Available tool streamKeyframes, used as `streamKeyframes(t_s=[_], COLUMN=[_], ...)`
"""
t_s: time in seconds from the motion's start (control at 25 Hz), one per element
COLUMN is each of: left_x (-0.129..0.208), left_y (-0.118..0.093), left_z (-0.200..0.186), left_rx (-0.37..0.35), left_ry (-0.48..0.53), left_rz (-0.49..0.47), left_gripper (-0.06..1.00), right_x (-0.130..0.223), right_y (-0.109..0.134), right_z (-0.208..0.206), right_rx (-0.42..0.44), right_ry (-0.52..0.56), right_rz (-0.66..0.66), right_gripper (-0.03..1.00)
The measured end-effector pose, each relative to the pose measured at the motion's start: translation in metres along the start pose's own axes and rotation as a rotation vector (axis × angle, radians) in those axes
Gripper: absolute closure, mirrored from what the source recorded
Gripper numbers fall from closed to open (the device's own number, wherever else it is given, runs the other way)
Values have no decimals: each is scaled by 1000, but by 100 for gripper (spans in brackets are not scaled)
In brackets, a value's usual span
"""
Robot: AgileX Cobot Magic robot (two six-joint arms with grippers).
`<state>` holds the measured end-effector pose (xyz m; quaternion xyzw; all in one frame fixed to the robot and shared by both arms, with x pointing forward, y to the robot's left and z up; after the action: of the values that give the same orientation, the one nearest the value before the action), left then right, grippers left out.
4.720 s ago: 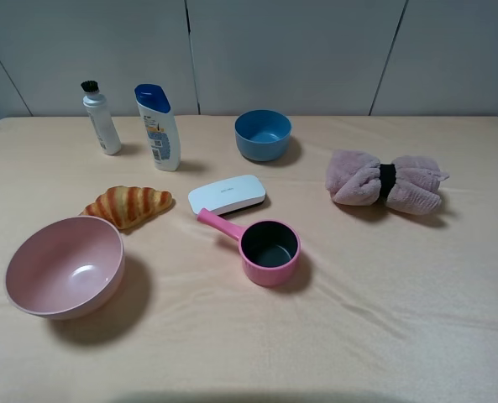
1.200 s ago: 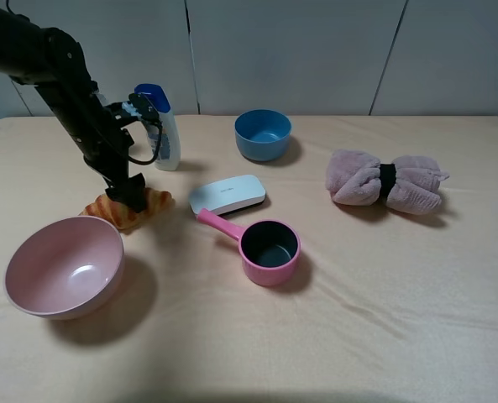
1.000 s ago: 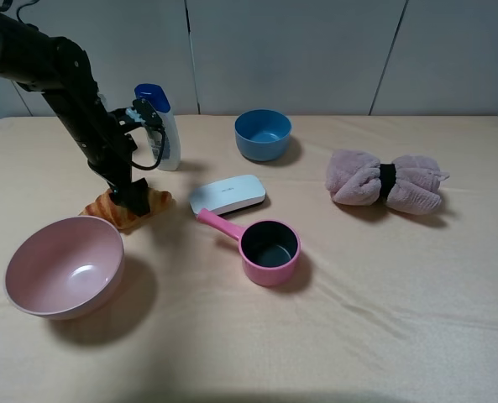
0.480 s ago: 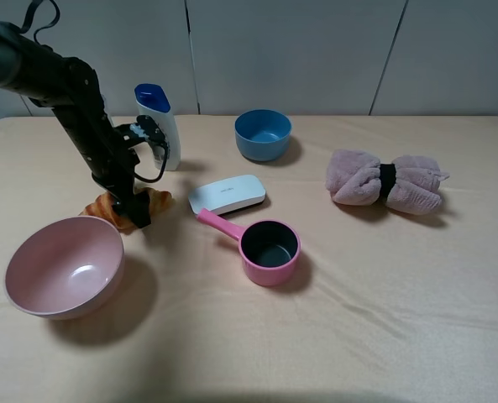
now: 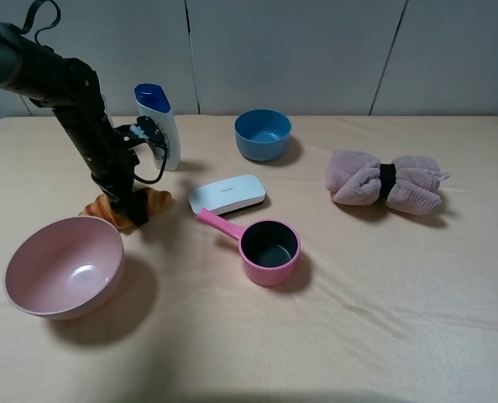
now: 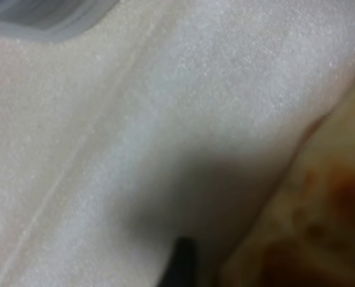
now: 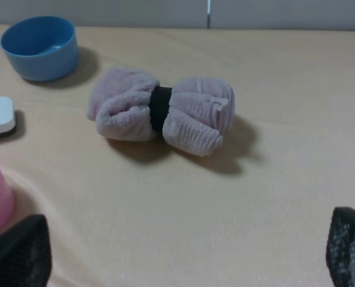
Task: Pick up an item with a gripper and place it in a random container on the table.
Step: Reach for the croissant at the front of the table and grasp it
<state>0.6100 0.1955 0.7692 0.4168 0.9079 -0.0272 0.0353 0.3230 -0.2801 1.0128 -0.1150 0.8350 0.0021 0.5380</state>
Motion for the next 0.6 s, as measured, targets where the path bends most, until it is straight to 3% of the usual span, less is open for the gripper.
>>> streamKeyframes(t_s=[0.12,0.6], left_x=[0,1], left_y=[0,1], left_z=[0,0], left_rx=[-2,-4], left_ry=[2,3], left_rz=[3,5], left_gripper=[33,33], right_x=[0,0], right_y=[0,0], right_z=[0,0], right_rx=[0,0], right_ry=[0,0], right_rz=[0,0], right_gripper=[27,27])
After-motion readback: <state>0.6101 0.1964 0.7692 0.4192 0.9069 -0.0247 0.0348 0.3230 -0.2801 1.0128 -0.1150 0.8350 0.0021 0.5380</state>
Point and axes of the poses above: a point on each arm's last joint axis where the gripper is mounted, z pointing out along that axis toward the gripper, y along the wrist's bending axis when the last joint is at zero, x = y × z, the point moved 10 cm from there along z, pointing out along that axis toward the gripper, and after that the axes turned 11 degrees about -z, right-handed, at the moved point
